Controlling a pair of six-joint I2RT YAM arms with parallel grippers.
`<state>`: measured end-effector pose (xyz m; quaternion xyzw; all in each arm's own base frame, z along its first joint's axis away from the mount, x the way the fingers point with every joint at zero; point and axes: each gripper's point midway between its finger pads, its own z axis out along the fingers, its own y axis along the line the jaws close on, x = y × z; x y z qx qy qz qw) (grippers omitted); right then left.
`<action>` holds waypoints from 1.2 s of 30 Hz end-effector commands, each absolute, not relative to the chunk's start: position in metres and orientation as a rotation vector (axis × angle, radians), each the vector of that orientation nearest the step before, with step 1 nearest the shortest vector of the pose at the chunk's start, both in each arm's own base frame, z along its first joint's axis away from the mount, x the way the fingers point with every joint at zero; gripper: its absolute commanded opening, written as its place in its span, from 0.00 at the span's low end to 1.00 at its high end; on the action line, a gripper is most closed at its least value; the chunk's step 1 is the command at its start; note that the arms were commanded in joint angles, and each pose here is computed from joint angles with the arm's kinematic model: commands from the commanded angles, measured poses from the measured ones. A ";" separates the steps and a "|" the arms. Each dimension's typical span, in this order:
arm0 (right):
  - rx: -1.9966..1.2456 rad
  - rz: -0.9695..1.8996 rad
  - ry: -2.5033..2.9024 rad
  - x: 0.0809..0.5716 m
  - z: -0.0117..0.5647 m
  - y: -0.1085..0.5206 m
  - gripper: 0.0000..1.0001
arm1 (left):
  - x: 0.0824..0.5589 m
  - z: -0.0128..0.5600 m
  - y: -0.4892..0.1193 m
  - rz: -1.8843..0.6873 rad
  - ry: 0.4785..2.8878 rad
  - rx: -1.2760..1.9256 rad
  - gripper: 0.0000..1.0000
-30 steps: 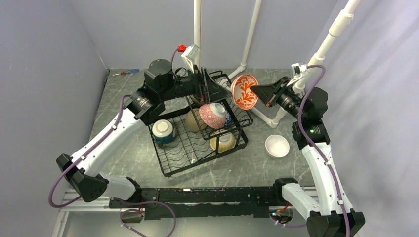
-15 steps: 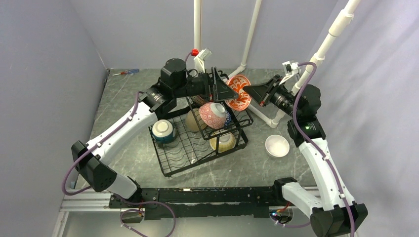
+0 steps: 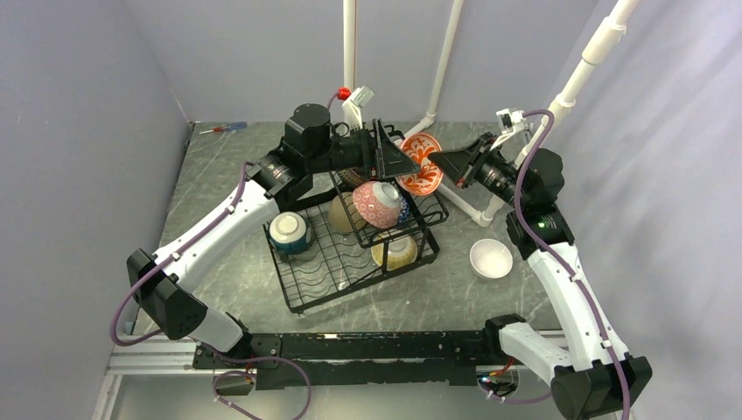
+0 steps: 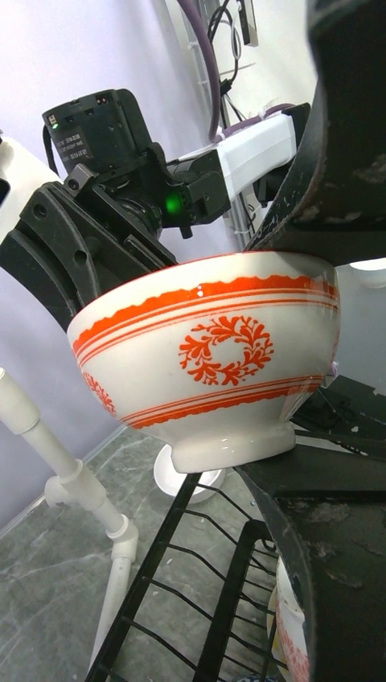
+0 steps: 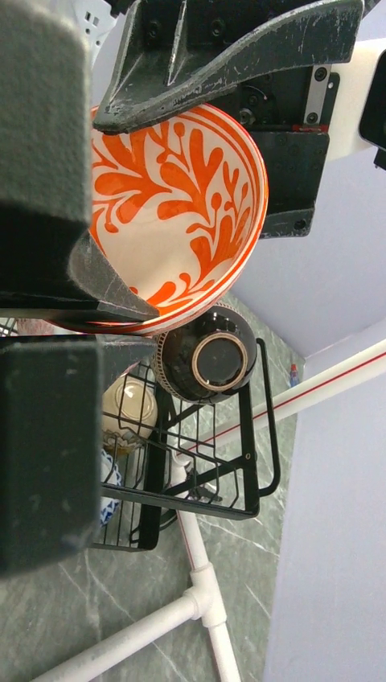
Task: Load the bowls into the dish rack
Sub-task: Turn the bowl upside down on the dish rack.
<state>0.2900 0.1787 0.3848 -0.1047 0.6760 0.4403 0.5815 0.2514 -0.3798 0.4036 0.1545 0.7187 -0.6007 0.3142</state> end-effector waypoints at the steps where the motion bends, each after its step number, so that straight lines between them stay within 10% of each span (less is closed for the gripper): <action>1: -0.270 0.990 1.412 0.284 0.433 0.174 0.11 | 0.251 0.414 -0.374 -1.546 1.839 0.412 0.12; 7: -0.263 0.986 1.438 0.289 0.423 0.175 0.55 | 0.264 0.409 -0.363 -1.483 1.832 0.364 0.03; 14: -0.271 1.010 1.459 0.293 0.416 0.179 0.79 | 0.280 0.413 -0.342 -1.432 1.750 0.329 0.03; 36: -0.292 1.038 1.531 0.303 0.385 0.186 0.94 | 0.240 0.400 -0.187 -0.604 1.555 0.441 0.03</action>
